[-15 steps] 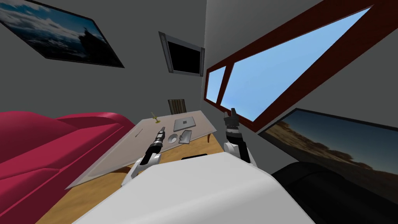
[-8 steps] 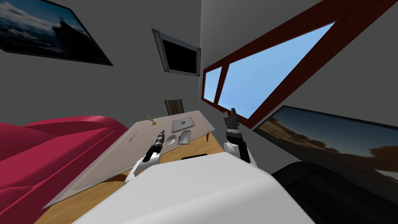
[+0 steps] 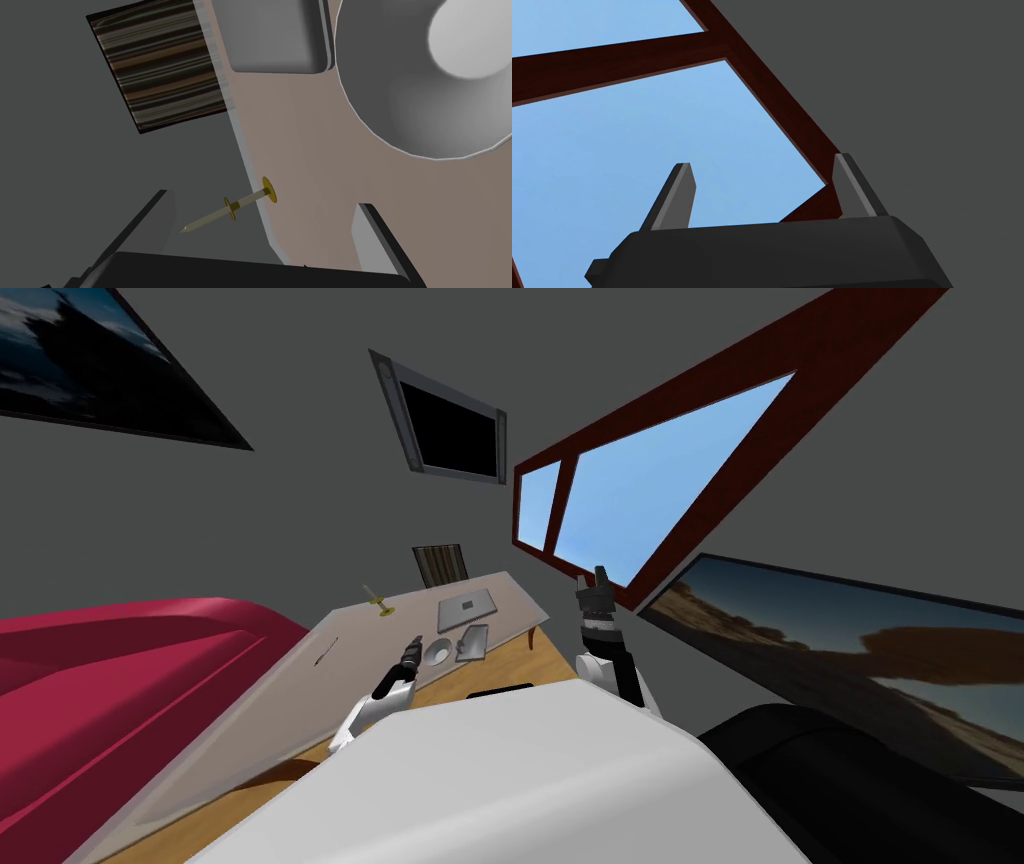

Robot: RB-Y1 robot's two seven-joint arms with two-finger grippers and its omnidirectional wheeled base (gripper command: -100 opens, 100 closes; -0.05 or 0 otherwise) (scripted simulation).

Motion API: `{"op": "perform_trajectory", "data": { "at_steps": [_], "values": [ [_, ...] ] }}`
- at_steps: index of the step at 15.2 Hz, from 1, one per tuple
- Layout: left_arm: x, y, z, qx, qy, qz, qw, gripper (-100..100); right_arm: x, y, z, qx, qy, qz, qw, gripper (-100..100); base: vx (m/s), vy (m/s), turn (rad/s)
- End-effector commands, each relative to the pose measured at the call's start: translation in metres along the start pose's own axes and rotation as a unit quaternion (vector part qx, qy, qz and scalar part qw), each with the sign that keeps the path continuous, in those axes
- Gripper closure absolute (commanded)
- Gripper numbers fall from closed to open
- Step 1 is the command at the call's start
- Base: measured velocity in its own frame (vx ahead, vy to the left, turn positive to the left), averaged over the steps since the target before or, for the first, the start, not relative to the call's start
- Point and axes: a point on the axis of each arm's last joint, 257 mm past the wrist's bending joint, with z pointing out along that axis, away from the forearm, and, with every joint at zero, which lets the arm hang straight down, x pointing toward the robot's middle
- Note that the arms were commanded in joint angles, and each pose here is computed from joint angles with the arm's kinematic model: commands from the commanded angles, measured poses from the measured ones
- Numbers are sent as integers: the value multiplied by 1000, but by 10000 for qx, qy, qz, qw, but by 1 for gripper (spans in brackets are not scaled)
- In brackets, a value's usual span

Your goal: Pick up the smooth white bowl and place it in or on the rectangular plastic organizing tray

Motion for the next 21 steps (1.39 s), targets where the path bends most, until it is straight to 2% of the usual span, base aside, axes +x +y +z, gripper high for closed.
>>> {"op": "perform_trajectory", "data": {
  "at_steps": [1,2,3,4,5,6,7,8,9,11,13,15,16,21],
  "values": [
    [0,16,2,-258,-6,-54,9997,-100,0,0,0,0,0,0,10000,0,-6,35,-115],
    [0,31,4,-489,-11,-128,9987,-100,0,0,0,0,0,0,10000,0,-4,33,-113],
    [0,33,4,-527,-8,-128,9985,-100,0,0,0,0,0,0,10000,0,-4,33,-104],
    [2,49,6,-777,-6,-202,9968,-100,0,0,0,0,0,0,10000,0,-3,34,-139],
    [2,50,6,-786,-6,-202,9967,-100,0,0,0,0,0,0,10000,0,-3,32,-112],
    [4,67,6,-1034,2,-277,9943,-100,0,0,0,0,0,0,10000,0,-3,35,-129],
    [4,67,6,-1034,2,-277,9943,-100,0,0,0,0,0,0,10000,0,-6,33,-102],
    [7,82,6,-1268,14,-351,9913,-100,0,0,0,0,0,0,10000,0,-7,26,-112],
    [7,82,6,-1268,14,-351,9913,-100,0,0,0,0,0,0,10000,0,-5,25,-93],
    [14,109,3,-1691,51,-493,9844,-100,0,0,0,0,0,0,10000,0,-4,30,-137],
    [14,109,3,-1692,51,-493,9843,-100,0,0,0,0,0,0,10000,0,-4,34,-68],
    [24,131,0,-2049,100,-622,9767,-100,0,0,0,0,0,0,10000,0,2,25,-111],
    [24,131,0,-2049,100,-622,9767,-100,0,0,0,0,0,0,10000,0,3,25,-113],
    [50,167,-10,-2650,246,-878,9599,-100,0,0,0,0,0,0,10000,0,8,27,-102]
  ]
}}
